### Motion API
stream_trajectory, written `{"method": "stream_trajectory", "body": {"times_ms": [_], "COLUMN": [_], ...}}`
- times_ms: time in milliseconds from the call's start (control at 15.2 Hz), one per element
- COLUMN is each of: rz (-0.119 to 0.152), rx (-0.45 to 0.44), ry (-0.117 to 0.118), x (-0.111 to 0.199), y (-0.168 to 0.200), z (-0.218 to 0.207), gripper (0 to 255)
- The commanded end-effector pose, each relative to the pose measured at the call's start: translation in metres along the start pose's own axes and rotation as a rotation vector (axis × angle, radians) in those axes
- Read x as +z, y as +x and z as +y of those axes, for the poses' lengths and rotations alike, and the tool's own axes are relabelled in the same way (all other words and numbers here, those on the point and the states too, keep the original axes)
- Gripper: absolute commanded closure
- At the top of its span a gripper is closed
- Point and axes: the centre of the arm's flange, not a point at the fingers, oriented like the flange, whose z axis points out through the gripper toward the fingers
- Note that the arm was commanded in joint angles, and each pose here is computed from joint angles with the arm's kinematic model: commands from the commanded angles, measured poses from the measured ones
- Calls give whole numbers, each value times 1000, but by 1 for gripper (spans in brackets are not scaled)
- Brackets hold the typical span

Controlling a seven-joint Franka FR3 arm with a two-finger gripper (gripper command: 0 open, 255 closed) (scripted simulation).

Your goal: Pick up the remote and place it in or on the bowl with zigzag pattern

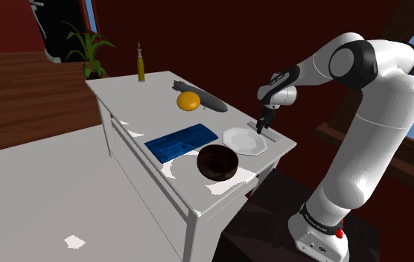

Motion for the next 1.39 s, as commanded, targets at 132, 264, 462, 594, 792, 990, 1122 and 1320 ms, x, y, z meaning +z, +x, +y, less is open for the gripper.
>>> {"method": "stream_trajectory", "body": {"times_ms": [132, 264, 462, 594, 792, 990, 1122, 1320], "rz": [0, 0, 0, 0, 0, 0, 0, 0], "rx": [0, 0, 0, 0, 0, 0, 0, 0], "ry": [0, 0, 0, 0, 0, 0, 0, 0], "x": [-16, -26, -42, -53, -69, -84, -95, -111], "y": [0, 0, 0, 0, -1, -1, -1, -1], "z": [0, 0, 0, 0, 1, 1, 1, 1], "gripper": [255, 255, 255, 255, 255, 255, 255, 255]}}
